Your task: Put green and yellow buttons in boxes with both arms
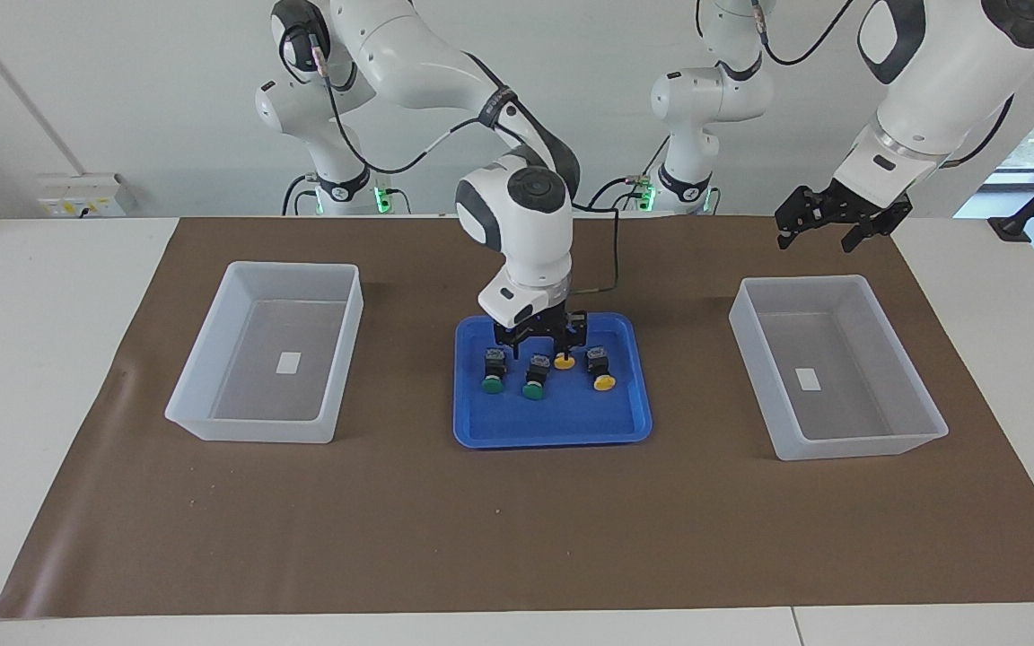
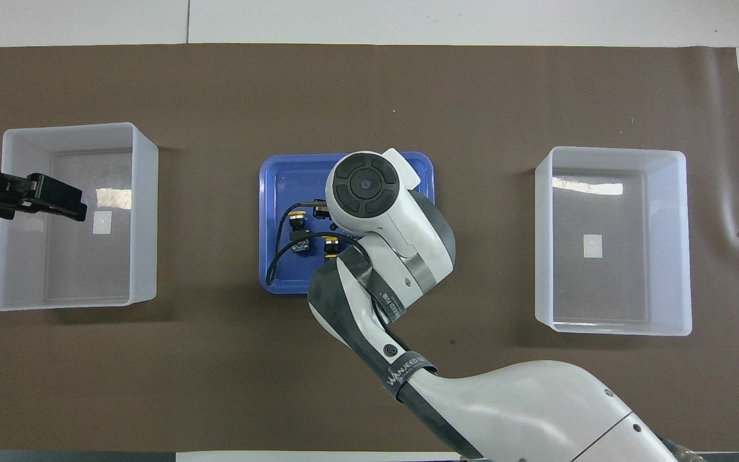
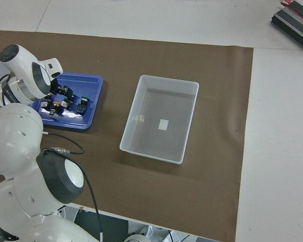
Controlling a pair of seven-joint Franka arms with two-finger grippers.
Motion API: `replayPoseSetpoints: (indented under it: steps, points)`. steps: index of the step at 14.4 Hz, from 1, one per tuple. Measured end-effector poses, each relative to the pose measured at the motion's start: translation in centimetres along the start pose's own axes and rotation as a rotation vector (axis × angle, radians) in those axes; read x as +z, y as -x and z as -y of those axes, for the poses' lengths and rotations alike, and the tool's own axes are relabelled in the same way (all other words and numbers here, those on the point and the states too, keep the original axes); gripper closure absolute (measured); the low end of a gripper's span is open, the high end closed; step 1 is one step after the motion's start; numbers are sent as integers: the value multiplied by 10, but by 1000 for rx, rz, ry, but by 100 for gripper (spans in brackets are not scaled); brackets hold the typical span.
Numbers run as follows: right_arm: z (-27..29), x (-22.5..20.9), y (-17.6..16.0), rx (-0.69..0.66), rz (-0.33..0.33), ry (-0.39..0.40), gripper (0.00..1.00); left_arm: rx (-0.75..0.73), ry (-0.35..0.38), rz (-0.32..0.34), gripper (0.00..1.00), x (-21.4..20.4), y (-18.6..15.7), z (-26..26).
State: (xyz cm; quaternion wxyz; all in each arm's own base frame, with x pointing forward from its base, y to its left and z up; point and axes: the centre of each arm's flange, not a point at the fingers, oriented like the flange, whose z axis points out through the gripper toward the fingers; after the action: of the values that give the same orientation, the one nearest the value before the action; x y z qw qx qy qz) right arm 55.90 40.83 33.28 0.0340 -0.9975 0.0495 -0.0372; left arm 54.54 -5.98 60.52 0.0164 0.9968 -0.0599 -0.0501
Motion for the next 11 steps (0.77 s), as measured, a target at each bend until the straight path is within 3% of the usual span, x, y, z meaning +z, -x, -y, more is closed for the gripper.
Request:
replayPoseSetpoints:
  steps: [2, 3, 11]
  points:
    - [-2, 7, 3, -1, -2, -1, 30, 1, 0, 0, 0, 1, 0, -1]
    - [-2, 7, 3, -1, -6, -5, 39, 3, 0, 1, 0, 2, 0, -1]
    - [-7, 20, 11, -3, -17, -14, 40, 23, -2, -4, 0, 3, -1, -13]
